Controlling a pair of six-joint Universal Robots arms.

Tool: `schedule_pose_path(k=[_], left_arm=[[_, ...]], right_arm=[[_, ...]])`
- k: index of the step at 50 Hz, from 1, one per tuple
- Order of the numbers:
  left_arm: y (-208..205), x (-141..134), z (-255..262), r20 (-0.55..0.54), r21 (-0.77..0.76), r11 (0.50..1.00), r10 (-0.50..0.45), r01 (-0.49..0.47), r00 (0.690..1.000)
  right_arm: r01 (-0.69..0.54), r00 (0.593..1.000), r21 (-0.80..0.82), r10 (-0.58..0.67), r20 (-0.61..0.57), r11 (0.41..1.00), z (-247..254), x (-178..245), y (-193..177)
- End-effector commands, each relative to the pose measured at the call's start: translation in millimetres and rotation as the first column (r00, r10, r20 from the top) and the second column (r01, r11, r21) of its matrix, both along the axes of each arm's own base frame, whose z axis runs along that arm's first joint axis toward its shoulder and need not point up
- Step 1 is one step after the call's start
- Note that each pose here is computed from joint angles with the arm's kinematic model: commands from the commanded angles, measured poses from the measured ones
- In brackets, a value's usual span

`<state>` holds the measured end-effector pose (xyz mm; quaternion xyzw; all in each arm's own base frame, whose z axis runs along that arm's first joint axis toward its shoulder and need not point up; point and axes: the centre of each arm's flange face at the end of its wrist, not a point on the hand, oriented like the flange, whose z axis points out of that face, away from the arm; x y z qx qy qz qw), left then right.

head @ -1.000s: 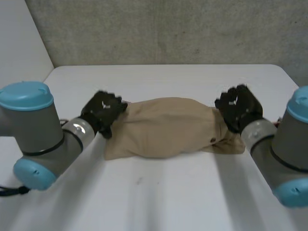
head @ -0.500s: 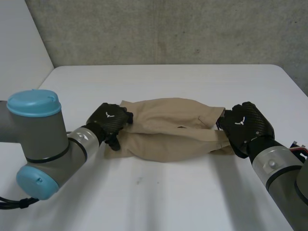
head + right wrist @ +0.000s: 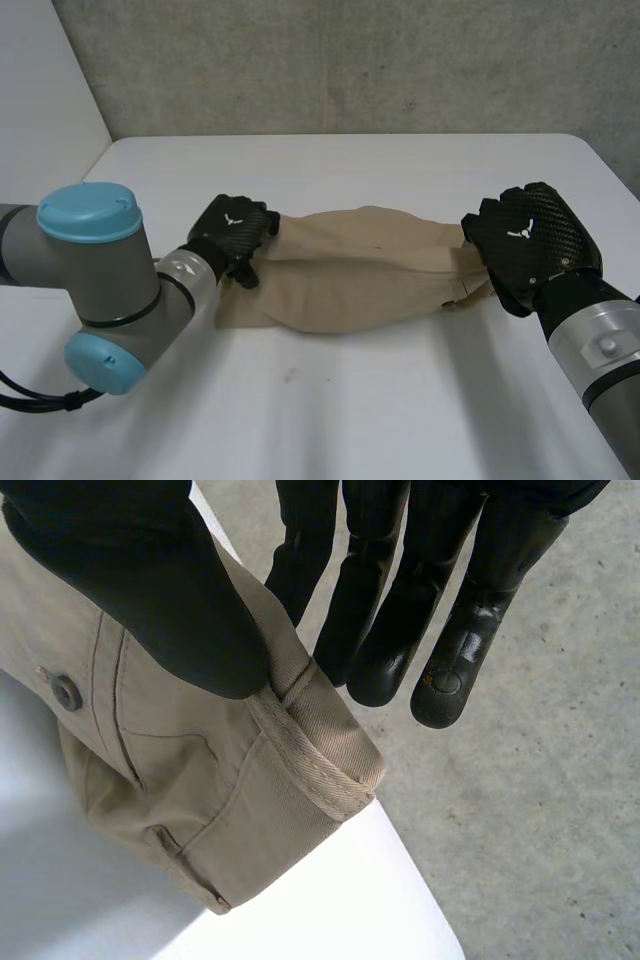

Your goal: Fold the shorts.

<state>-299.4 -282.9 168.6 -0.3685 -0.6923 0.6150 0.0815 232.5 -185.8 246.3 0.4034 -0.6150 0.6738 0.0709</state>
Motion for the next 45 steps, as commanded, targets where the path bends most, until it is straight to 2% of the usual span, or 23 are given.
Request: schedule_pose_path(k=[1,21,26,28,37,41,45], left_arm=[[-6.1,0.0,2.7,-0.011,-0.04,0.999,0.034,-0.034,0.999],[-3.7,-7.4,-12.1,0.003,-0.011,1.0,0.01,-0.01,1.0],[-1.4,-5.5,-7.0,0.004,-0.017,1.0,0.021,-0.021,1.0],[4.8,-2.7,18.6,-0.02,-0.059,0.998,0.018,-0.019,1.0],[67.4,31.6,101.5,-0.054,-0.136,0.99,0.014,-0.021,0.998],[95.7,57.8,127.4,-0.025,-0.079,0.995,0.053,-0.055,0.998],[109.4,76.8,129.0,0.028,0.031,0.995,0.09,-0.091,0.996]], right_arm=[[0.001,1.0,0.007,-0.001,-0.011,1.0,-3.4,-2.1,3.6],[0.016,1.0,-0.033,-0.015,0.014,0.999,8.9,-5.3,4.0],[0.021,1.0,-0.026,-0.021,0.008,0.999,7.4,-5.6,-0.1],[0.021,1.0,-0.028,-0.021,0.002,0.999,7.4,-5.1,-1.3],[0.017,0.998,0.042,-0.014,-0.063,0.999,8.7,0.2,-12.5],[0.008,0.996,0.07,-0.002,-0.089,0.998,23.9,0.2,-9.5],[0.002,0.992,0.106,0.011,-0.122,0.994,33.2,-0.6,-4.2]])
